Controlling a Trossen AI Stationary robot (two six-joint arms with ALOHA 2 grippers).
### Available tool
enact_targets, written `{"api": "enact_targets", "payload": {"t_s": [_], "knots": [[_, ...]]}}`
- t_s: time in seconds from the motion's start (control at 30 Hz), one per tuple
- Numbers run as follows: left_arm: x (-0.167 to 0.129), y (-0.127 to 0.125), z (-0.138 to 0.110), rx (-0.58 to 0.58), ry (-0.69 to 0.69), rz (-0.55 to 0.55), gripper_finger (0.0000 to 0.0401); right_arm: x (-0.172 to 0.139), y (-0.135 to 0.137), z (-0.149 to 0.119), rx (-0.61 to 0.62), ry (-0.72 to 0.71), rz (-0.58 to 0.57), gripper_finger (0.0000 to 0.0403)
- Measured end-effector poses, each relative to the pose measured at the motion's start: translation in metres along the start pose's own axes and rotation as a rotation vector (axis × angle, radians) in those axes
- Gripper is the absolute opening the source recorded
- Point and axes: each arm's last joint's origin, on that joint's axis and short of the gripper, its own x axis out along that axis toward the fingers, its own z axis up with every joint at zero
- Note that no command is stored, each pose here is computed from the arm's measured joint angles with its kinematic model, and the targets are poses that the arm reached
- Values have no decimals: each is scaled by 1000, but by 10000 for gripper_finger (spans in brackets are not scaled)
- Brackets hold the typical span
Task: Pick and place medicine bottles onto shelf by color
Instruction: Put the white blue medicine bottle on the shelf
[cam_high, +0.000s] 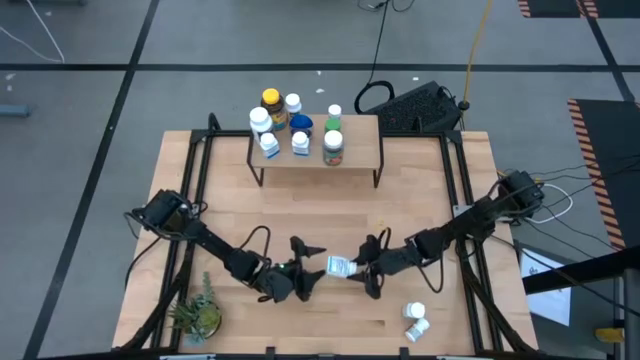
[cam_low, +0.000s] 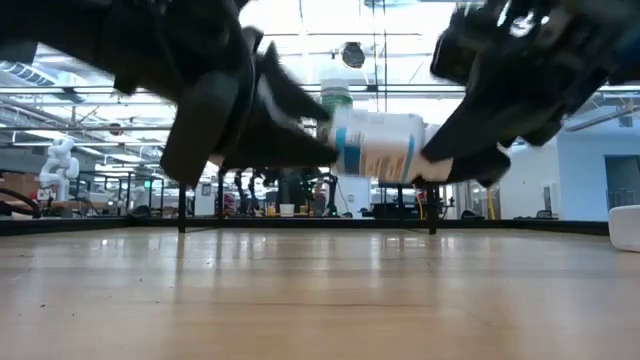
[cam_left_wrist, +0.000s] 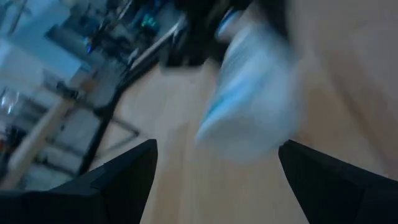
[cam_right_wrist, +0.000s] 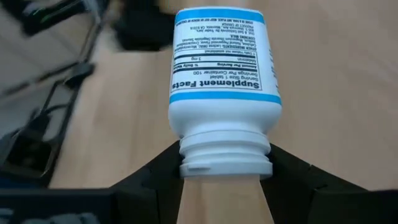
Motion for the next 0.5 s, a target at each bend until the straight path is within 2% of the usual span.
{"api": "enact_targets", "payload": {"t_s": [0.17,0.3,0.5], "knots": [[11,10,20,76,30,-16,339,0,-18,-1,158,-31,-26,175],[31,23,27,117,84,-61,339,0,-22,0,215,-27,-18,175],[56,9,10,204,257,-173,340,0,-18,3,234,-61,22,175]]}}
